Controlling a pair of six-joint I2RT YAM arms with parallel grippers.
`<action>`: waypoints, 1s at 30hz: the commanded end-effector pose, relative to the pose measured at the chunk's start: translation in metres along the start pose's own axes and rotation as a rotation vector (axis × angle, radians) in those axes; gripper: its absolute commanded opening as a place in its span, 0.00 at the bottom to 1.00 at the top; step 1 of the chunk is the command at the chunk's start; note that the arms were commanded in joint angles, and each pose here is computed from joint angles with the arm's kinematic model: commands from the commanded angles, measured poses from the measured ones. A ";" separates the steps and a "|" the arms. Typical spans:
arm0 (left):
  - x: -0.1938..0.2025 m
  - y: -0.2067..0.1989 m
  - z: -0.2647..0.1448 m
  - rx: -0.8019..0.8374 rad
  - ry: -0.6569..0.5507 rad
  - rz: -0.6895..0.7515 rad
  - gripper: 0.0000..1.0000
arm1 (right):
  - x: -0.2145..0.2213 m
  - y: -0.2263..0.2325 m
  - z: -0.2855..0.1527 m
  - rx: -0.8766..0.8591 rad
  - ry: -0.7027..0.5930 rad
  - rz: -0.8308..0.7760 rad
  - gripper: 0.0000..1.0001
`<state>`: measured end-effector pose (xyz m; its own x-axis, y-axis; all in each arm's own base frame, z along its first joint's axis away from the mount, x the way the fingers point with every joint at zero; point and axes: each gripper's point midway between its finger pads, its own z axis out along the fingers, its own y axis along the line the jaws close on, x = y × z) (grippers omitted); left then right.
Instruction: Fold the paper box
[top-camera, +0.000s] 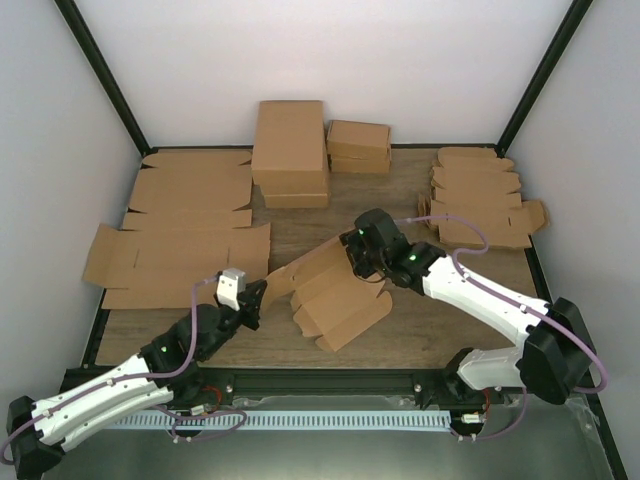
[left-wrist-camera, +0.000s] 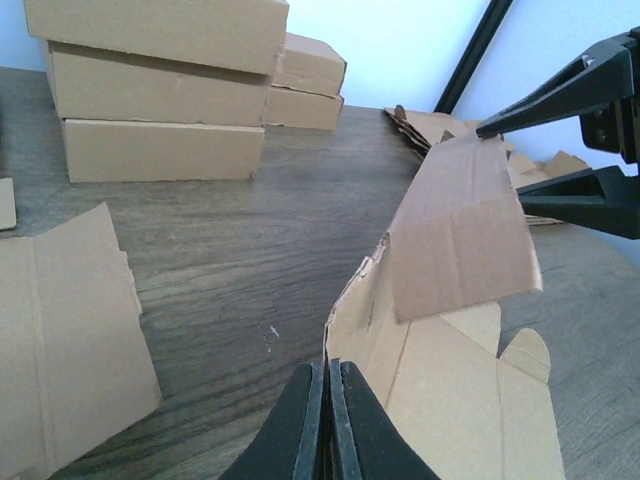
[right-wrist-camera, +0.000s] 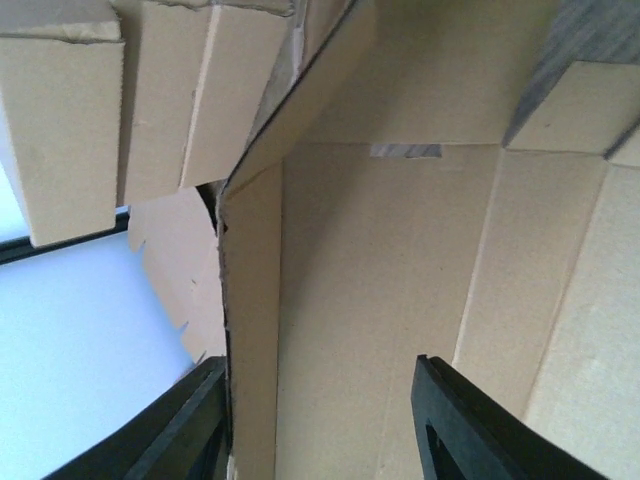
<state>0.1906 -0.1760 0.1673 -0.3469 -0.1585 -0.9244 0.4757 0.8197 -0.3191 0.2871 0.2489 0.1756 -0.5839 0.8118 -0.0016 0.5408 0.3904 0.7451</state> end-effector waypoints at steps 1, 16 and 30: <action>-0.001 -0.004 -0.001 0.027 -0.012 -0.006 0.04 | -0.002 0.023 -0.005 -0.108 0.004 -0.039 0.53; 0.004 -0.009 0.000 0.052 0.017 0.000 0.04 | -0.010 0.047 -0.007 -0.207 -0.010 -0.088 0.77; 0.004 -0.010 0.000 0.055 0.020 0.017 0.04 | 0.000 0.037 0.031 -0.053 0.072 -0.141 0.60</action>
<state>0.1860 -0.1823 0.1659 -0.3605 -0.1413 -0.9220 0.5100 0.7978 -0.3217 0.3238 0.2710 0.1727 -0.6679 0.7417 -0.0609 0.4387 0.4585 0.7728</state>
